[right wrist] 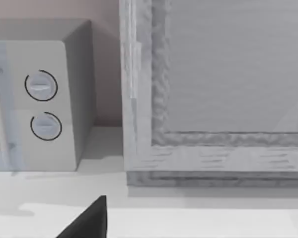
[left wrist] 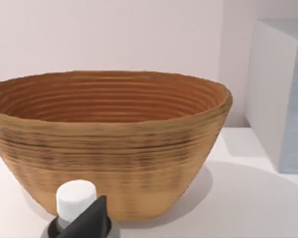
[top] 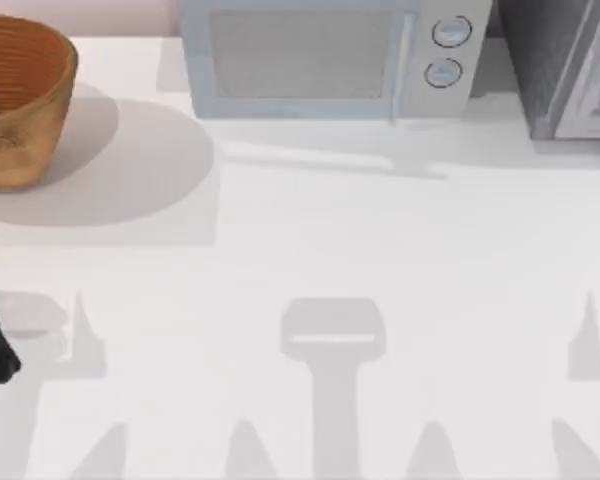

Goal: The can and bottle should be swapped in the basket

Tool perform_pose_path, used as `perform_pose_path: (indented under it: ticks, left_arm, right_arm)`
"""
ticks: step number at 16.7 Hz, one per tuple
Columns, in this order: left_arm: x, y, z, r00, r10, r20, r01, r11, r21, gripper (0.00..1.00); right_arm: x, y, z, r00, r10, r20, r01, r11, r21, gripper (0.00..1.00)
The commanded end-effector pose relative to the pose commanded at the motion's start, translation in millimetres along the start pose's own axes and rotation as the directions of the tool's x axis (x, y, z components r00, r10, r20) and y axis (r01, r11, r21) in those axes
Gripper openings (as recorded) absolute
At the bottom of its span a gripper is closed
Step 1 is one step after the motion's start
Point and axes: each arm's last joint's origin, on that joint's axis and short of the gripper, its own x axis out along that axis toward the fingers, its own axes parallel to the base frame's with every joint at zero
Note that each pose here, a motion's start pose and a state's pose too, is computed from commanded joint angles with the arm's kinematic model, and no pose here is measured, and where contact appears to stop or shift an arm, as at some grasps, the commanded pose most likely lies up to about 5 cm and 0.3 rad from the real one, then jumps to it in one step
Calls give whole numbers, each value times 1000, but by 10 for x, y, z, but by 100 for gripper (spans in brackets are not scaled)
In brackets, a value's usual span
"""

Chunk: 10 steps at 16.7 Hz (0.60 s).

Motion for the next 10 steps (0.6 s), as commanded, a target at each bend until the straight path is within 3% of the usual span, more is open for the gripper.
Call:
perform_pose_path:
  ticks: [5, 10]
  left_arm:
    - [11, 13, 53, 998, 11, -59, -11, 1000, 4, 100]
    - [141, 82, 393, 948, 54, -313, -49, 999, 23, 100]
  right_arm:
    - [0, 0, 0, 1000, 0, 0, 0, 1000, 0, 100]
    - [0, 0, 0, 1000, 0, 0, 0, 1000, 0, 100]
